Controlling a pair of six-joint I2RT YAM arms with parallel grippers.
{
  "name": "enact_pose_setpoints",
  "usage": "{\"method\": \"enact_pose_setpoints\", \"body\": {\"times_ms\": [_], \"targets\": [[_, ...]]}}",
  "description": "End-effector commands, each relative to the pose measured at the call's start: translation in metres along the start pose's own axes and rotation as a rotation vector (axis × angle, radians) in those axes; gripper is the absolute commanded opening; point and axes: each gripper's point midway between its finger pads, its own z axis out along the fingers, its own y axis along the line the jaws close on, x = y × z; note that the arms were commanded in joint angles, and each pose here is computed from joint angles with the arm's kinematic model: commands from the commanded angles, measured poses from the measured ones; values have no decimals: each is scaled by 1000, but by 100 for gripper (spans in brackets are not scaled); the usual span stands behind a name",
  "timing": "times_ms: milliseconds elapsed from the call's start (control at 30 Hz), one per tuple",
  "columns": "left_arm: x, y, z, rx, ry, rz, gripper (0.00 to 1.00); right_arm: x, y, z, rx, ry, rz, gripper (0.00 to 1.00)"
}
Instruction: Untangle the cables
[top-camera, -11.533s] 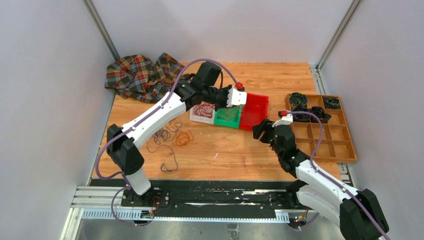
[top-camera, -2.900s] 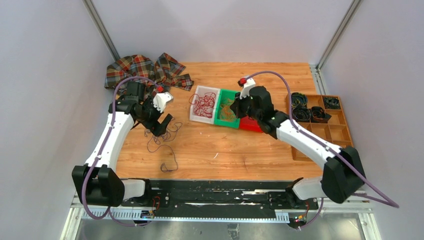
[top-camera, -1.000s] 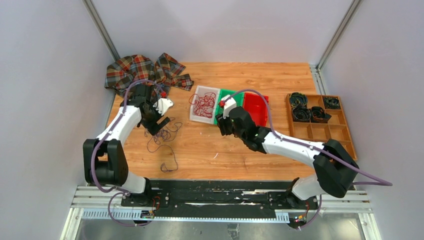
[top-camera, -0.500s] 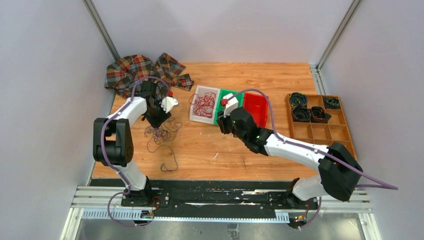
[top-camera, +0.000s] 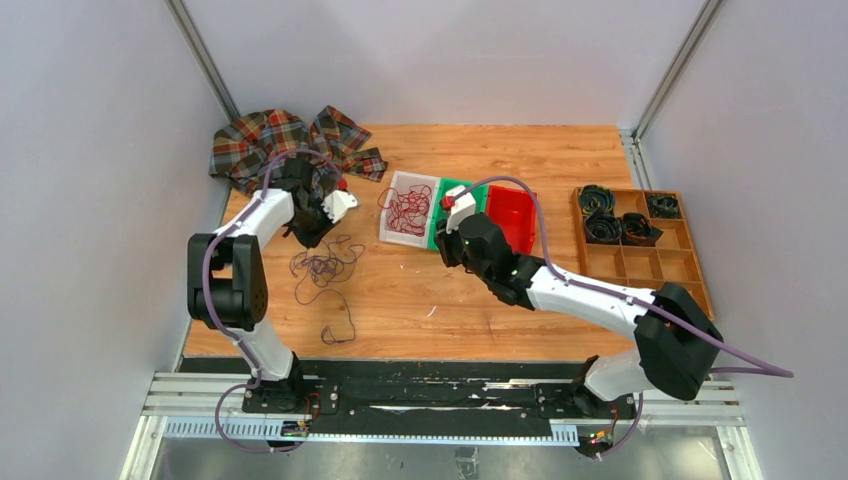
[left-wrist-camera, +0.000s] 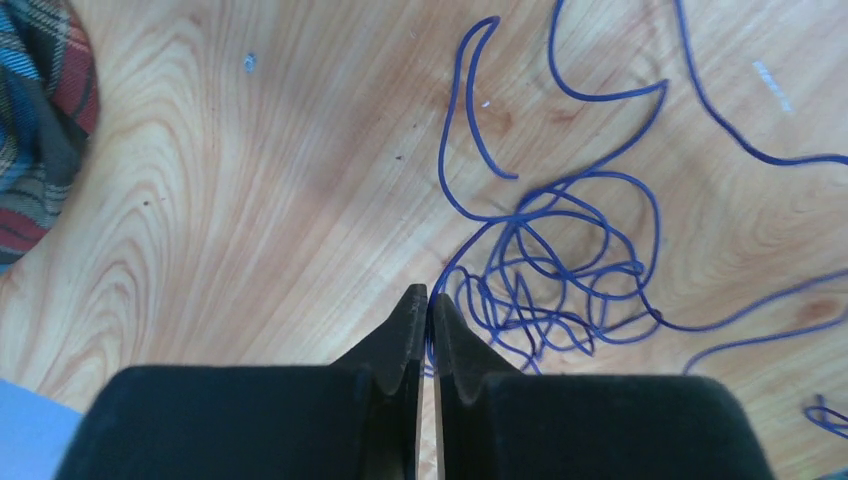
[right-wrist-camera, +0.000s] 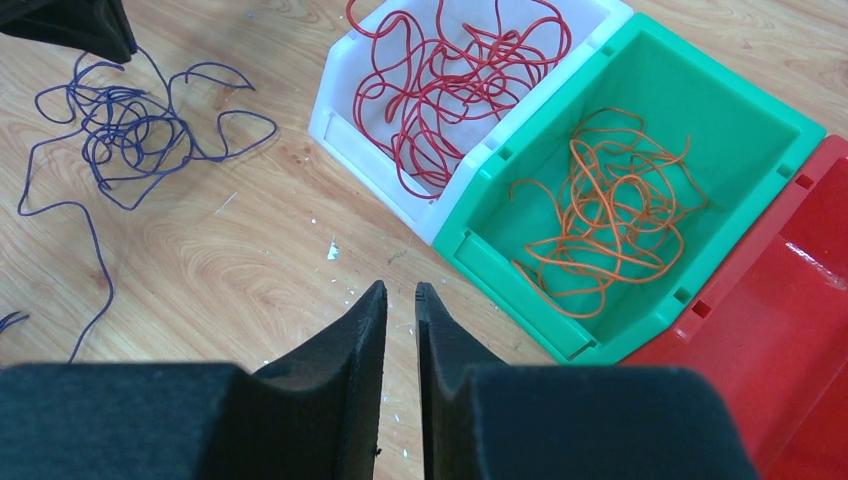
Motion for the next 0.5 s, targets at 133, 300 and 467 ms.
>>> {"method": "enact_pose_setpoints", "body": {"times_ms": [133,300,467], "targets": [[-46,-52,-94,17,-171,4,4,-42,21,-11,-79,-119,103,34],[-75,-94,-140,48,-254,3,1,-66,45,-20,-204,-188,158,53],[-102,-119,-179,104,-328,-47,1,-87,83,-38,-371,-288,175,60]]}}
